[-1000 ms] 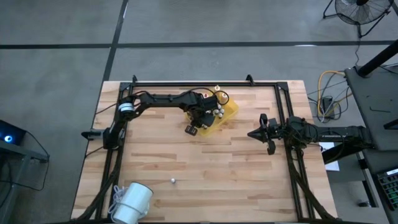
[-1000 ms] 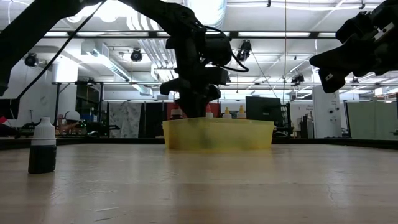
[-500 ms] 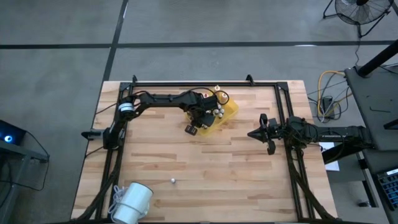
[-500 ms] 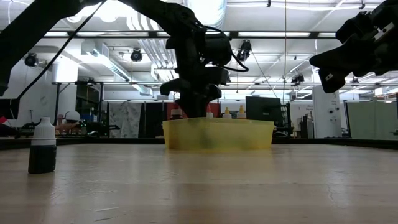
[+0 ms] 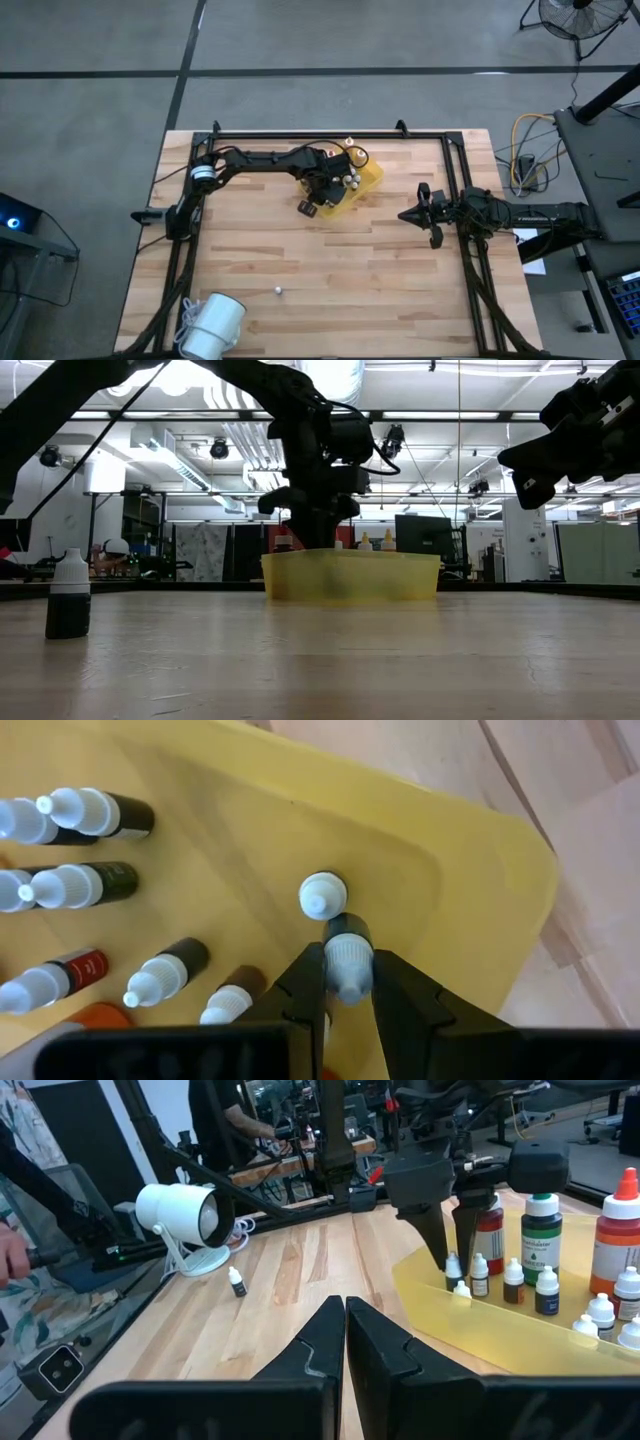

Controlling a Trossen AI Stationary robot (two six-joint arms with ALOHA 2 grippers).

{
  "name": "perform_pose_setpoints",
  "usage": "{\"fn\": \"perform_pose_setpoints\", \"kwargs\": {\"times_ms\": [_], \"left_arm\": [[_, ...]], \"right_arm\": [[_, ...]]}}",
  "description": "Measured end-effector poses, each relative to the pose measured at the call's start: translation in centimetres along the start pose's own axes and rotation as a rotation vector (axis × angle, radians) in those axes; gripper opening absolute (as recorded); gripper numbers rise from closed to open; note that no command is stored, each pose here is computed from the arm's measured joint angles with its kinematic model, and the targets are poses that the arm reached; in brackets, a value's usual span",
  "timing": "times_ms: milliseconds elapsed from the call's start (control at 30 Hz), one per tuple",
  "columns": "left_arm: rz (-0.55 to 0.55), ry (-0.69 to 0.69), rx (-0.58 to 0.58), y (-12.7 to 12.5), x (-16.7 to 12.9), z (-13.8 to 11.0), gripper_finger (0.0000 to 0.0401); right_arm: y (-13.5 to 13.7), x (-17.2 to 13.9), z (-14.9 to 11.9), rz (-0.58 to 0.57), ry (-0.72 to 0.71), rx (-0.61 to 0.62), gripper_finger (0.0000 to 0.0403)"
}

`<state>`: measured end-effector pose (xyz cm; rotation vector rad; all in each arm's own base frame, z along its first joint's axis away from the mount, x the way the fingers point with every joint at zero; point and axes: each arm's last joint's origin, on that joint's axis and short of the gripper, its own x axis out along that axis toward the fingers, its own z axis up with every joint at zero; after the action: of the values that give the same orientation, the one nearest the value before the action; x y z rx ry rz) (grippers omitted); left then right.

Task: Pick & Place food coloring
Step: Put the small green food coloring bottle into the yellow bin

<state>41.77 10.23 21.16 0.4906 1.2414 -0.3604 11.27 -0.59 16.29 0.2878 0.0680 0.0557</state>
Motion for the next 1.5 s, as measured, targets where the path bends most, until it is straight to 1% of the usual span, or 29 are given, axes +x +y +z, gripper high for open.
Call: {"fn": "perform_pose_setpoints", "kwargs": {"times_ms": [300,900,1500], "left_arm": [[0.002,-0.001,0.019,0.0,0.0,0.0,0.0044],[-0.016,0.019,0.02,-0.5,1.4,-0.8,0.0044],[-0.013,0.014,0.007,-0.5,1.4,-0.7,0.0044]], "right_arm": [[0.0,0.0,0.0,0.0,0.0,0.0,0.0009],[0.0,0.0,0.0,0.0,0.0,0.0,0.0009],[0.0,0.0,0.0,0.0,0.0,0.0,0.0009]]}}
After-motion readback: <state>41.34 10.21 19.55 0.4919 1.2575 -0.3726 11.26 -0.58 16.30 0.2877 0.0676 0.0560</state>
